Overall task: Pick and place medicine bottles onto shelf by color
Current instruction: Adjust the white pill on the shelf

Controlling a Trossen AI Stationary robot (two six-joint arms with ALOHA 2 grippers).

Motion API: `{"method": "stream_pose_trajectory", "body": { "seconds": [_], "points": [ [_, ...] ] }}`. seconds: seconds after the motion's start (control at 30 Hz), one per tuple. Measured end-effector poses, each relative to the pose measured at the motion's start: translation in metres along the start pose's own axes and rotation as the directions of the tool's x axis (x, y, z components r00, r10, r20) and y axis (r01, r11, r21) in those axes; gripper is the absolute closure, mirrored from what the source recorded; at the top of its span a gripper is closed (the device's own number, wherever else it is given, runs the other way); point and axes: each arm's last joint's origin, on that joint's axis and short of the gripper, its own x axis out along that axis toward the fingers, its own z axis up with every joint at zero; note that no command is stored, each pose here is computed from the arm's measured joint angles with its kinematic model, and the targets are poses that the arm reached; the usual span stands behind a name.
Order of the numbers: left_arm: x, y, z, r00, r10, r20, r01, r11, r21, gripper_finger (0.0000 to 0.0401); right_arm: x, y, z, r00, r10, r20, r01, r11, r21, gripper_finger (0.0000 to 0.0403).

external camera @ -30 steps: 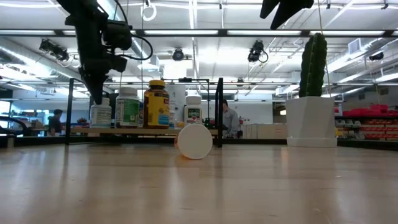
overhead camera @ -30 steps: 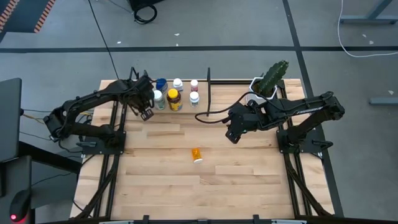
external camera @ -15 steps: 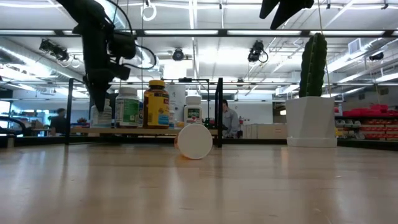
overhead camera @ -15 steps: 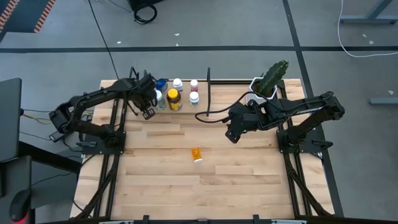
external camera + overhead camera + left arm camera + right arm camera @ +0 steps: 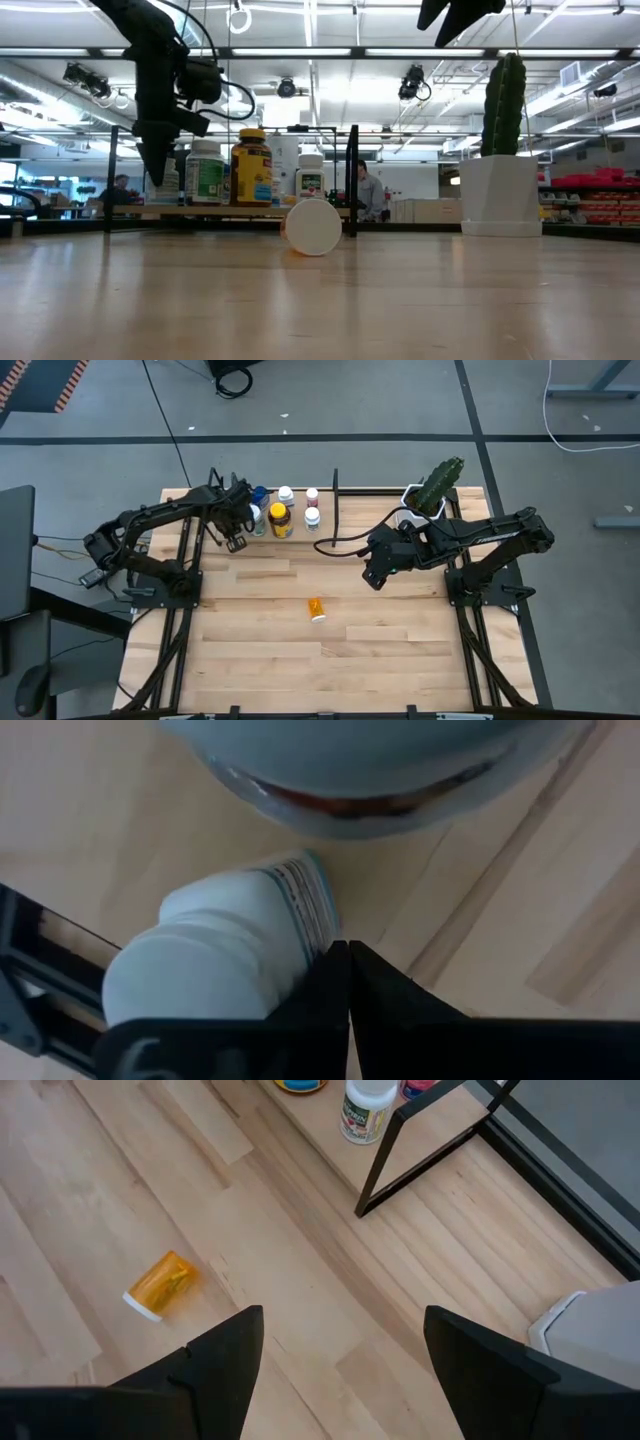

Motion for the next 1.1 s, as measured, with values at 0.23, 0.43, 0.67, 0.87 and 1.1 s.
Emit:
{"method": "stream_pose_trajectory", "body": {
  "seconds": [0.23,0.43,0.67,0.87,1.1],
  "points": [
    [0.0,0.001,-0.001,1.0,0.026,-0.018,-0.023,0.993,0.116,0.0396,0.0,0.0,0.0,1.0,0.0,0.0,0.0,1.0,0.003,0.0121],
    [0.0,0.004,-0.002,0.999,0.047,-0.027,-0.041,0.985,0.17,0.0396,0.0,0.0,0.0,1.0,0.0,0.0,0.0,1.0,0.012,0.0121],
    [0.002,0.018,-0.006,0.998,0.055,-0.03,-0.051,0.99,0.133,0.0396,0.0,0.0,0.0,1.0,0.0,0.0,0.0,0.999,0.043,0.0121],
    [0.003,0.023,-0.006,0.998,0.068,-0.018,-0.064,0.985,0.162,0.0398,0.0,0.0,0.0,1.0,0.0,0.0,0.0,0.999,0.049,0.0121],
    [0.003,0.025,-0.002,0.996,0.086,0.023,-0.089,0.982,0.168,0.0398,0.0,0.0,0.0,1.0,0.0,0.0,0.0,0.998,0.056,0.0121]
  ]
}}
